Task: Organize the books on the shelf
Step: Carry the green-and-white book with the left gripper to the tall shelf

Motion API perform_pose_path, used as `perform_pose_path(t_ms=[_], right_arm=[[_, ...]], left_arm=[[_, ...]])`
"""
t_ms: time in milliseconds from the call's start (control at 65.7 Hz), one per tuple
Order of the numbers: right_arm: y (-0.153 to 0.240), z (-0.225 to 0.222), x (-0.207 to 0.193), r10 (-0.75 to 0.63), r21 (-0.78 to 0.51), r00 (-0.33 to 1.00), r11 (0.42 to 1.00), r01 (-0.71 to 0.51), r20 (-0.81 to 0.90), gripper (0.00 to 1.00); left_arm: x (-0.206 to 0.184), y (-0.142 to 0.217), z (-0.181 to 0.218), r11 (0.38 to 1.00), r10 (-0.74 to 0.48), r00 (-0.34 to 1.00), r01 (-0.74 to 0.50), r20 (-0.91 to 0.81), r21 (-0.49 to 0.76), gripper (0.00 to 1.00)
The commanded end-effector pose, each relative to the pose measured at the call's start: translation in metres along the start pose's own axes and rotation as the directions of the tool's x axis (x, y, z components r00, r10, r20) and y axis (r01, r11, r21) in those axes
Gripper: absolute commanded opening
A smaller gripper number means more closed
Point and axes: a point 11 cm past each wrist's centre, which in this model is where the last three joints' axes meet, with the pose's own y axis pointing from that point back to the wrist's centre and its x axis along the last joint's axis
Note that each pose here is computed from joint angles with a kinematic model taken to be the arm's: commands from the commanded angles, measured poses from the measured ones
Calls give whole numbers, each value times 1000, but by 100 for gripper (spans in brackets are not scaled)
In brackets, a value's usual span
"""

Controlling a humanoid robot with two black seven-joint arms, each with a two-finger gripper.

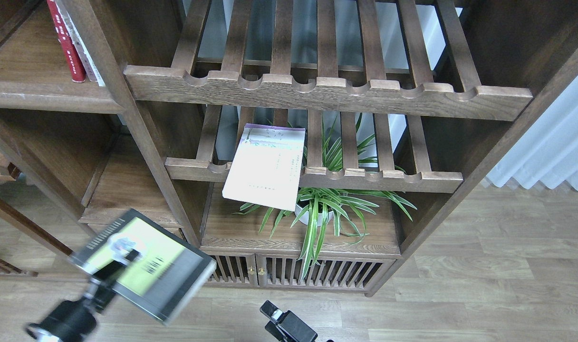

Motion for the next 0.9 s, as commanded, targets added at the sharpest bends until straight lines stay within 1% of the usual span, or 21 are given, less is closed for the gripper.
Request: perform_pose_path(t_ms=[0, 167, 198, 411, 548, 608, 806, 882], right_arm=[[-1, -1, 0, 0, 0, 1000, 1000, 0, -2, 99], [0, -2, 3, 11, -1, 1000, 1000, -11, -7, 99], [1, -2, 5, 17, -1, 1000, 1000, -17, -6, 99], [0, -3, 5, 15, -1, 1000, 1000, -15, -10, 99], [-1, -4, 5, 15, -2, 1000, 1000, -15, -12, 99], [-1, -4, 5, 15, -2, 1000, 1000, -15, -12, 99], [-1, -4, 4, 14, -2, 1000, 1000, -14, -12, 99], [0, -4, 4, 15, -1, 1000, 1000, -15, -11, 99]], left_arm=[[-14, 13, 46, 998, -3, 995, 9, 96, -61, 2], [-45, 22, 87, 991, -42, 980, 66, 196, -120, 2], [-58, 26, 107, 986, -51, 968, 87, 247, -140, 2], [-92, 34, 154, 974, -60, 926, 137, 373, -182, 2], [-134, 34, 194, 964, -72, 860, 190, 505, -187, 2], [-150, 30, 207, 959, -80, 834, 214, 546, -187, 2], [-175, 24, 234, 953, -68, 775, 238, 629, -190, 3], [-188, 18, 241, 950, -61, 723, 255, 688, -183, 3]])
